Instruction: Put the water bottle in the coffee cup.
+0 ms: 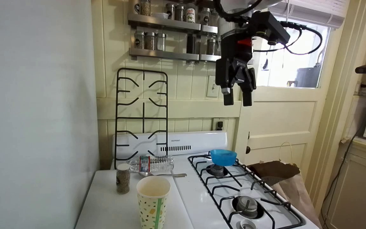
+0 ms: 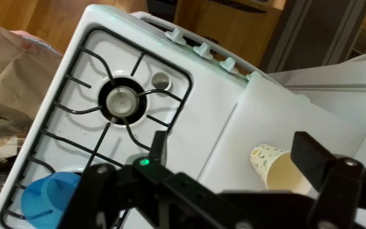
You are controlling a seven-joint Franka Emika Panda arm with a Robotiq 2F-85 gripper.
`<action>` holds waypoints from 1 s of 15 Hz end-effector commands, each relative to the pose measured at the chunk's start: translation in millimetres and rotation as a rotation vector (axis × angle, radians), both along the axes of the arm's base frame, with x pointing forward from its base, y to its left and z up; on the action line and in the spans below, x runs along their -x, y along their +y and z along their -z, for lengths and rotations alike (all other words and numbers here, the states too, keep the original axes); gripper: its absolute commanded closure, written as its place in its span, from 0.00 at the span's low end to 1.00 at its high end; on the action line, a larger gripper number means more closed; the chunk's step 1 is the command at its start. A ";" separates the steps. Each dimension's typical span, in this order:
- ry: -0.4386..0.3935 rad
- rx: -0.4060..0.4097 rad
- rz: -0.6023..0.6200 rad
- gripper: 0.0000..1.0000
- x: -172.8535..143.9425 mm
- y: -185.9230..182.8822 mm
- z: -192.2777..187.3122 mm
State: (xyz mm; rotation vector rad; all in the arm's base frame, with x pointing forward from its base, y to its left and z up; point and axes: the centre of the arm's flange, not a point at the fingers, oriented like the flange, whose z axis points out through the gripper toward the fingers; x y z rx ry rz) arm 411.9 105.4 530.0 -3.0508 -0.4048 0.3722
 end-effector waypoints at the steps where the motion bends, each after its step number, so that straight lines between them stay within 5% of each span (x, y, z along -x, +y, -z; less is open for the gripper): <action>1: -0.007 0.139 -0.126 0.00 -28.9 -16.5 -7.4; 7: -0.011 0.300 -0.401 0.00 -105.5 -35.4 -17.9; 11: -0.042 0.246 -0.614 0.00 -150.4 -5.2 -2.1; 15: -0.103 0.221 -0.813 0.00 -149.0 23.1 11.3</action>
